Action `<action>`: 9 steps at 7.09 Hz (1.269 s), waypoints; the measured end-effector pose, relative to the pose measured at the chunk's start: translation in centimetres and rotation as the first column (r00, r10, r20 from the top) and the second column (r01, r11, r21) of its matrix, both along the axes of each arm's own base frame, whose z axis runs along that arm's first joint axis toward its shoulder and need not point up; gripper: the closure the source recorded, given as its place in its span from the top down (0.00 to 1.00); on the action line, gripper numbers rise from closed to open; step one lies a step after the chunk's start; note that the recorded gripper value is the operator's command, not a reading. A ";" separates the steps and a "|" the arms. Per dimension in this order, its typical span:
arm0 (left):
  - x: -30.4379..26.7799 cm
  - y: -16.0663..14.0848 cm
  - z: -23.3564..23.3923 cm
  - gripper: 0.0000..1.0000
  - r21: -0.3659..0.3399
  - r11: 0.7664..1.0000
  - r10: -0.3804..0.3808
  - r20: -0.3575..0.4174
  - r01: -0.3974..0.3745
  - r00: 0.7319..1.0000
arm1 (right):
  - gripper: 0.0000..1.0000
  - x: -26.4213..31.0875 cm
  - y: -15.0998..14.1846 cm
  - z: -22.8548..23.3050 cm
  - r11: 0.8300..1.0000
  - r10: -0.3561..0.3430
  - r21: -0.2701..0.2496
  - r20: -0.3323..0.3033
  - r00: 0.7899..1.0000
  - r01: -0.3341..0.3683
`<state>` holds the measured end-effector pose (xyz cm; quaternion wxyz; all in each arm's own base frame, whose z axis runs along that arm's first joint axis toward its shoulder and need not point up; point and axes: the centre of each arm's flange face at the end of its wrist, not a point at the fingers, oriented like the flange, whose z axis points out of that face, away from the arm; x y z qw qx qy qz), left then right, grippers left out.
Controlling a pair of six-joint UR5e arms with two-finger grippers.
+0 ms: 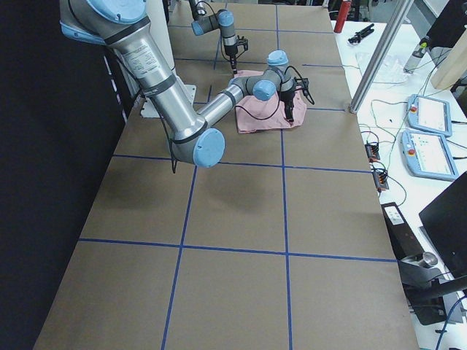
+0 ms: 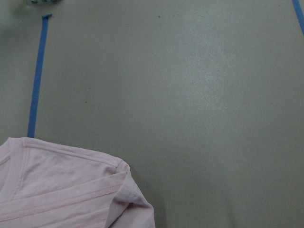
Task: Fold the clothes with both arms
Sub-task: 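Lower the left gripper to the folded shirt's side edge and grasp, then pull the grasped shirt side with the left gripper away from the robot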
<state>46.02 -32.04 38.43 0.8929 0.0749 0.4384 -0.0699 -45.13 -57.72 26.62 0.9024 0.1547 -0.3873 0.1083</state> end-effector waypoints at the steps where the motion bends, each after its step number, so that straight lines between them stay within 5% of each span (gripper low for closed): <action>1: -0.7 -0.3 0.1 0.00 0.039 0.999 0.022 0.011 -0.022 1.000 | 1.00 0.1 0.1 -0.2 1.000 0.001 0.003 0.004 1.000 -0.001; 2: -2.1 -1.5 0.7 0.00 0.099 0.994 0.039 0.040 -0.043 0.998 | 1.00 0.2 0.2 -0.4 1.000 0.004 0.006 0.006 1.000 -0.004; 4: -6.9 -9.3 3.4 0.00 0.239 0.970 0.010 0.154 -0.047 0.988 | 1.00 0.2 0.2 -0.4 1.000 0.006 0.009 0.006 1.000 -0.006; 9: -9.1 -37.1 7.9 0.00 0.388 0.922 -0.130 0.327 -0.008 0.936 | 1.00 -0.3 0.5 -0.4 1.000 0.004 0.013 0.002 1.000 -0.004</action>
